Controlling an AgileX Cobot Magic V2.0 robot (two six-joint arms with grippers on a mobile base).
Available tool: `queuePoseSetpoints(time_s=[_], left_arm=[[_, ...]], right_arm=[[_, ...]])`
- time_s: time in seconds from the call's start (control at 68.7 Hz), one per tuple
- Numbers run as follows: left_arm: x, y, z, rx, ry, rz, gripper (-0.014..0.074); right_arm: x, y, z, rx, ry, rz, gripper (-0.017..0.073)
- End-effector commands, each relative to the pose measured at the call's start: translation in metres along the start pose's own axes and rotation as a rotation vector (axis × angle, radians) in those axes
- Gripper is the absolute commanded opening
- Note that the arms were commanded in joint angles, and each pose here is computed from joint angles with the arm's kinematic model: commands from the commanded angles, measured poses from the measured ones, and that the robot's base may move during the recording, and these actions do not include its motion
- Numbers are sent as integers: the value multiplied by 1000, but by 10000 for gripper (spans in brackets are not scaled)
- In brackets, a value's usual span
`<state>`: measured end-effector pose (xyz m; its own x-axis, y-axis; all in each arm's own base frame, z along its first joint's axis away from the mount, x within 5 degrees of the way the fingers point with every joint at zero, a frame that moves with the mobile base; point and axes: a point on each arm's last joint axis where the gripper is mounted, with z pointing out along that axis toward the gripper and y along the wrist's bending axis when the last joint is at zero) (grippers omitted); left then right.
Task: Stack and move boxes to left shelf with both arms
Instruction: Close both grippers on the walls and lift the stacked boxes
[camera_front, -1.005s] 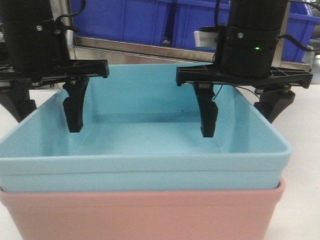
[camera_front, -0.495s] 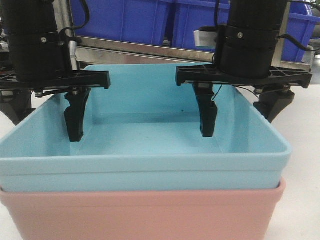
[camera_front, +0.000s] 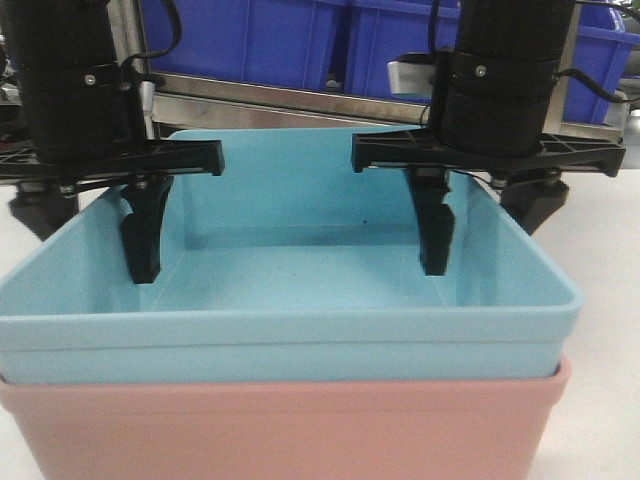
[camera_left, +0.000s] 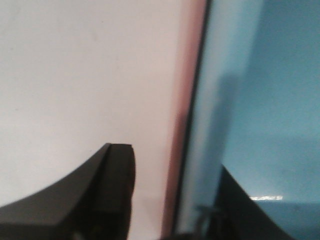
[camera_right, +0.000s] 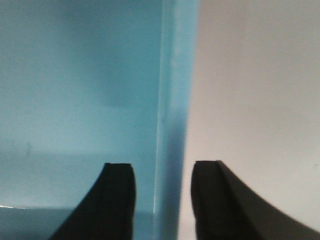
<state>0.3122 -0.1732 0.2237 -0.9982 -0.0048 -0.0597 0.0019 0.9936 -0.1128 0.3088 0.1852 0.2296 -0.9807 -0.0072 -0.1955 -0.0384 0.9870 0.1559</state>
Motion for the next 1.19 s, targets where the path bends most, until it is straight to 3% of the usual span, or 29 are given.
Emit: queuePoseSetpoints(time_s=[0.0, 0.044, 0.131, 0.728, 0.816, 1.02, 1.18], left_arm=[[1, -4, -24, 29, -63, 13, -15], [1, -4, -24, 29, -63, 13, -6], [1, -4, -24, 32, -62, 12, -7], [4, -5, -29, 31, -9, 2, -9], [6, -4, -36, 11, 24, -19, -9], [20, -12, -58, -16, 33, -23, -9], [40, -24, -76, -40, -11, 15, -10]], right_arm=[[-4, 2, -25, -26, -68, -22, 127], [-4, 2, -24, -26, -67, -22, 33], [-4, 2, -25, -27, -68, -22, 69], [-5, 3, -30, -20, -52, -21, 68], [-5, 4, -40, -10, -29, -6, 67], [-3, 6, -67, -31, -57, 52, 57], [12, 8, -79, -36, -70, 32, 57]])
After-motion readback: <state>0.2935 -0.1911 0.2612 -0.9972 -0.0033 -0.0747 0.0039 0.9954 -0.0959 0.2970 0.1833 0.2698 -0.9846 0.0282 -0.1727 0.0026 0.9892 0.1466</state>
